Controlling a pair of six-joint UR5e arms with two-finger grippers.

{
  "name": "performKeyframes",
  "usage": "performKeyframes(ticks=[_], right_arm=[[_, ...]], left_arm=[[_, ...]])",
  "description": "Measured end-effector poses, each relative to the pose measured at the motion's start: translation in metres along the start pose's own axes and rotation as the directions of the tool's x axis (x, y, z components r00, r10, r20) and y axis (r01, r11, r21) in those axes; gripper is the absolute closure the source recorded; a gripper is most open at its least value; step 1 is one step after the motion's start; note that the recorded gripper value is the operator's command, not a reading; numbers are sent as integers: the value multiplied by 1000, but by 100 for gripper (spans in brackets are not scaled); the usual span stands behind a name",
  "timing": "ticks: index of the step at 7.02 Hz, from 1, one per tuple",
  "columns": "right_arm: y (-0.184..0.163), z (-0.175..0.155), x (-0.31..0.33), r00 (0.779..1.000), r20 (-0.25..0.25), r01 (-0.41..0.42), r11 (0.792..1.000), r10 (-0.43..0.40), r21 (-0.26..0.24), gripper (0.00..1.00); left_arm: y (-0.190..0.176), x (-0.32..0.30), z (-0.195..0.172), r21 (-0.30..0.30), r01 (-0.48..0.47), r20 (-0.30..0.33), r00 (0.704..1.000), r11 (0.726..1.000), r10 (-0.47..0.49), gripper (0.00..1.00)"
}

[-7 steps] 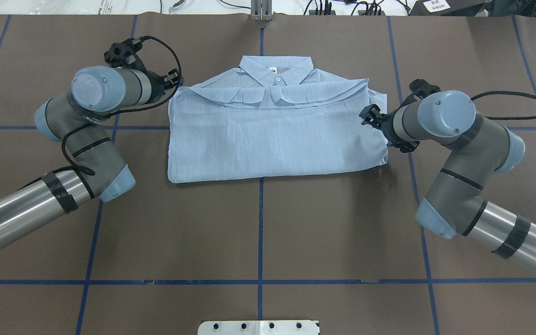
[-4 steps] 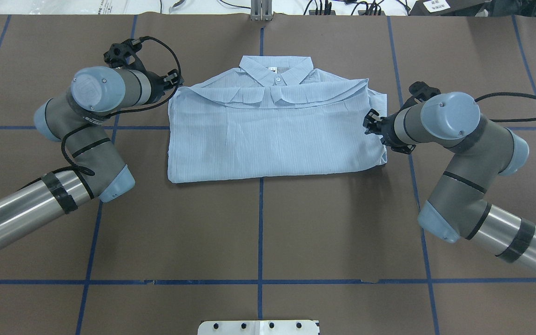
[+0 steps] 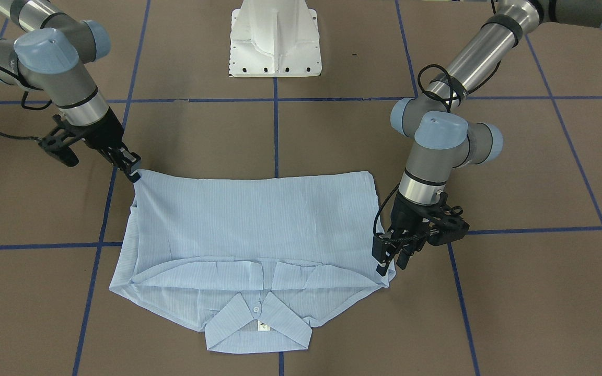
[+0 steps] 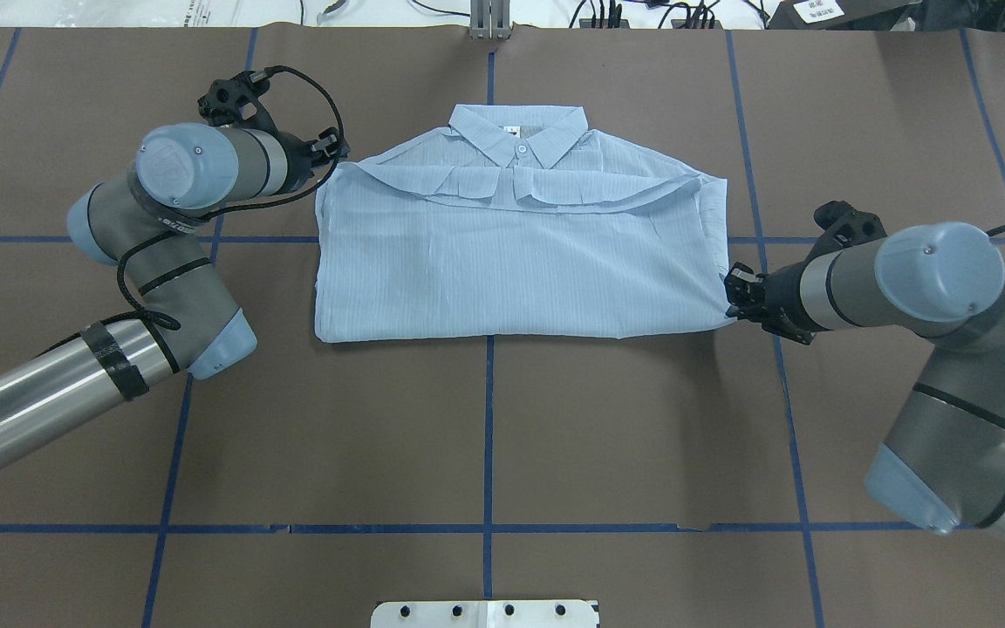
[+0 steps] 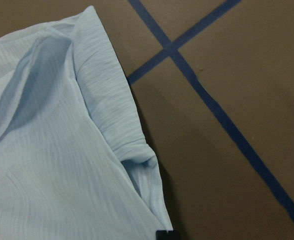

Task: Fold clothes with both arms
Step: 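Grasp the folded shirt's corner with the right gripper and drag it toward the robot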

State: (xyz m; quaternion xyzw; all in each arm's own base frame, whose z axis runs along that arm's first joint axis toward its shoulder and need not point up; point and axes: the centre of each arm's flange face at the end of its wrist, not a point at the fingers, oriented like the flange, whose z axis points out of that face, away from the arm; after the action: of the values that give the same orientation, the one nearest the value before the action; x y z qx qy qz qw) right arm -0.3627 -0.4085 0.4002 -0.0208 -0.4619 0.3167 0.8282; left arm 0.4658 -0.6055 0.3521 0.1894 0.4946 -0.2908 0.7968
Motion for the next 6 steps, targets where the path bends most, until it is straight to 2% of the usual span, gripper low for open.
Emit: performKeyframes(ticks=[1, 3, 4, 5, 6], right_arm=[[17, -17, 10, 1000, 7, -6, 999, 6, -32, 100], [67, -36, 40, 1000, -25, -11, 994, 9, -111, 100], [104, -45, 52, 999, -51, -24, 983, 15, -181, 100], [150, -55, 64, 995, -99, -48, 957, 20, -286, 100], [192, -64, 75, 988, -154, -66, 917, 5, -394, 40]], left_arm=[[1, 2, -2, -2, 3, -5, 1000, 1000, -3, 36], [5, 11, -11, -10, 10, -30, 1000, 1000, -11, 37], [8, 18, -22, -16, 9, -54, 998, 1000, -10, 37], [15, 24, -37, -42, 4, -87, 996, 999, -8, 36], [22, 25, -54, -82, 3, -115, 993, 997, -12, 36]])
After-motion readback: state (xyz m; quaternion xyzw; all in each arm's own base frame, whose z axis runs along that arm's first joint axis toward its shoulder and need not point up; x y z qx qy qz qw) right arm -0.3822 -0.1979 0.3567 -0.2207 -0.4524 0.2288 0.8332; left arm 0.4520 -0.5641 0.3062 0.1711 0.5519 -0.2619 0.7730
